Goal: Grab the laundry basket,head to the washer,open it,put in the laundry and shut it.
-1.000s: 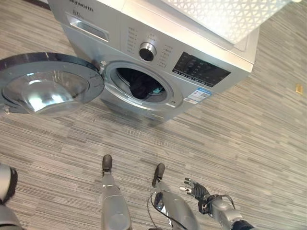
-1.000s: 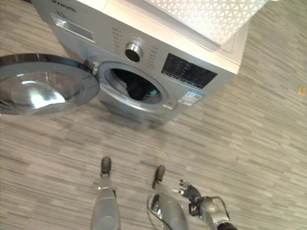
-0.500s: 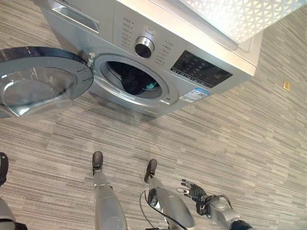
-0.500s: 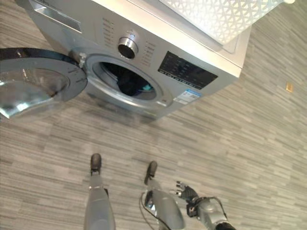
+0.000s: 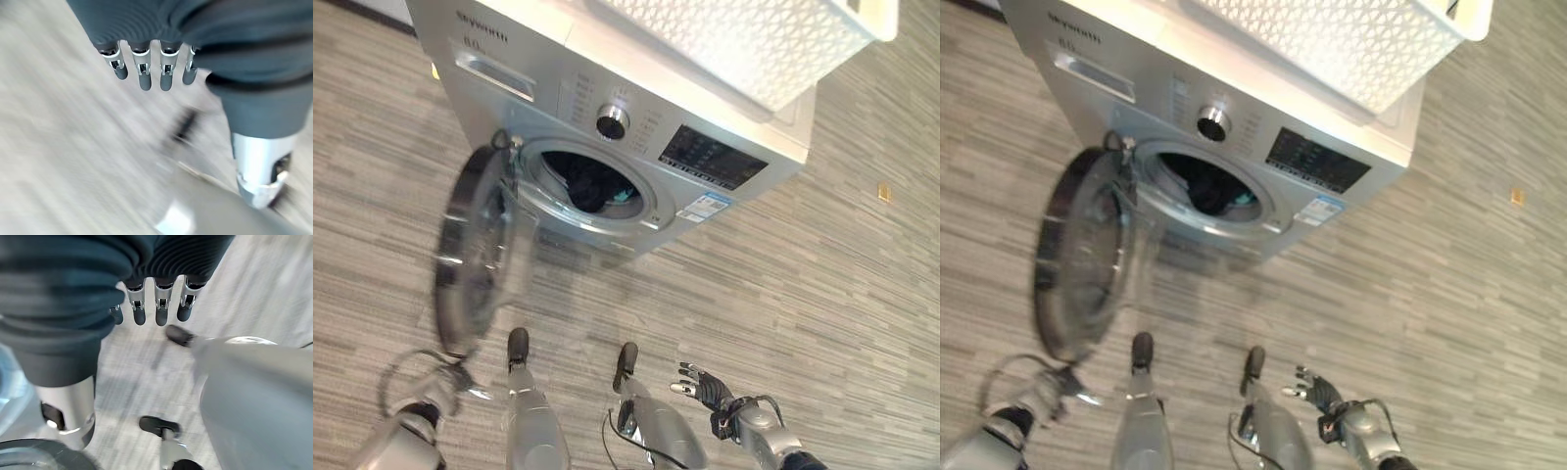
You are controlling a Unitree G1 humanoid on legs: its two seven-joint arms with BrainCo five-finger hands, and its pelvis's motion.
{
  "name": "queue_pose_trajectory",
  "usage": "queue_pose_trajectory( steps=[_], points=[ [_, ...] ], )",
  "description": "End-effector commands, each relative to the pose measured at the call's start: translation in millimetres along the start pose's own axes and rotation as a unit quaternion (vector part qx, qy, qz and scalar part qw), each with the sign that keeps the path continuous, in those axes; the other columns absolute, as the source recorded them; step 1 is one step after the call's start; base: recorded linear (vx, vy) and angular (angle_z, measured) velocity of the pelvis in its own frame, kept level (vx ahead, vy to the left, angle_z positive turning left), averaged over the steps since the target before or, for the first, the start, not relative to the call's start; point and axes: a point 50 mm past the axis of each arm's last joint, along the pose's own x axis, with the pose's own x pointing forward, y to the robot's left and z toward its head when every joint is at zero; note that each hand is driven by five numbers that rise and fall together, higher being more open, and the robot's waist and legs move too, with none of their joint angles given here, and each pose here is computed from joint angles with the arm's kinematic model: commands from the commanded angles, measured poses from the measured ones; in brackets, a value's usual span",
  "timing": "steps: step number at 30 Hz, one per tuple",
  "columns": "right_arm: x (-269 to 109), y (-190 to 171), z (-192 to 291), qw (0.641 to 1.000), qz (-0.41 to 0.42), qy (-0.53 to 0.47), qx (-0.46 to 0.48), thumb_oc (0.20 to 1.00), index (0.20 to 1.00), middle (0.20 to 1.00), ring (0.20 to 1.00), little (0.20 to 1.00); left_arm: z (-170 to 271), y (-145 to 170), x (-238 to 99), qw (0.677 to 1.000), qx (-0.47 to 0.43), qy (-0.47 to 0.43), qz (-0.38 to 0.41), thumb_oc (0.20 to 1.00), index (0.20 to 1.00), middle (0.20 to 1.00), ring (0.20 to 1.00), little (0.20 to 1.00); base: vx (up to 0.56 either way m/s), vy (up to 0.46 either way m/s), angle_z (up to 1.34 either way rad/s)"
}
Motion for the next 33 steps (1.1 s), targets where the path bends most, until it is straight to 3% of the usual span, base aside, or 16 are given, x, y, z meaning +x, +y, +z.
queue_pose_trajectory(
  steps=[1, 6, 8, 12, 13, 17, 21, 26, 28, 33],
  points=[
    [-21.5, -35.1, -24.3, 0.997, -0.055, 0.043, -0.018, 1.000, 1.000, 1.000, 1.000, 1.000, 70.4, 17.6, -4.2, 0.985, -0.069, -0.156, 0.038, 1.000, 1.000, 1.000, 1.000, 1.000, 0.06, 0.049, -0.15],
    [-26.3, -42.6, -35.4, 0.995, -0.073, 0.063, -0.012, 1.000, 1.000, 1.000, 1.000, 1.000, 94.9, 1.6, -15.8, 0.969, -0.093, -0.229, -0.003, 1.000, 1.000, 1.000, 1.000, 1.000, 0.03, 0.018, -0.06],
    [-28.0, -44.0, -46.4, 0.993, -0.087, 0.082, -0.003, 1.000, 1.000, 1.000, 1.000, 1.000, 134.0, -5.1, -27.3, 0.946, -0.116, -0.303, -0.019, 1.000, 1.000, 1.000, 1.000, 1.000, 0.02, 0.001, -0.05],
    [-25.2, -33.2, -55.7, 0.992, -0.091, 0.084, 0.016, 1.000, 1.000, 1.000, 1.000, 1.000, 213.1, 10.3, -53.2, 0.893, -0.154, -0.423, 0.020, 1.000, 1.000, 1.000, 1.000, 1.000, -0.01, -0.032, -0.11],
    [-25.2, -33.2, -55.7, 0.992, -0.091, 0.084, 0.016, 1.000, 1.000, 1.000, 1.000, 1.000, 213.2, 10.3, -53.2, 0.893, -0.154, -0.423, 0.020, 1.000, 1.000, 1.000, 1.000, 1.000, -0.03, -0.028, 0.00],
    [-21.5, -24.2, -53.2, 0.994, -0.088, 0.068, 0.011, 1.000, 1.000, 1.000, 1.000, 1.000, 259.2, 39.1, -79.5, 0.838, -0.220, -0.495, 0.060, 1.000, 1.000, 1.000, 1.000, 1.000, -0.09, -0.032, 0.03],
    [-20.9, -19.2, -51.1, 0.996, -0.071, 0.059, 0.005, 1.000, 1.000, 1.000, 1.000, 1.000, 243.7, 44.6, -80.0, 0.831, -0.237, -0.500, 0.058, 1.000, 1.000, 1.000, 1.000, 1.000, -0.05, -0.001, -0.11],
    [-9.4, -4.7, -36.1, 0.997, -0.023, 0.051, -0.048, 1.000, 1.000, 1.000, 1.000, 1.000, 189.4, 26.0, -63.0, 0.865, -0.217, -0.451, 0.032, 1.000, 1.000, 1.000, 1.000, 1.000, 0.01, 0.016, 0.06],
    [10.6, 7.2, -13.3, 0.987, -0.005, 0.059, -0.149, 1.000, 1.000, 1.000, 1.000, 1.000, 136.2, 0.9, -54.8, 0.895, -0.201, -0.398, -0.007, 1.000, 1.000, 1.000, 1.000, 1.000, 0.03, 0.025, 0.34],
    [21.5, -1.7, 17.3, 0.977, -0.046, 0.037, -0.206, 1.000, 1.000, 1.000, 1.000, 1.000, 83.6, -18.4, -42.4, 0.921, -0.219, -0.322, -0.017, 1.000, 1.000, 1.000, 1.000, 1.000, 0.01, 0.018, 0.44]
  ],
)
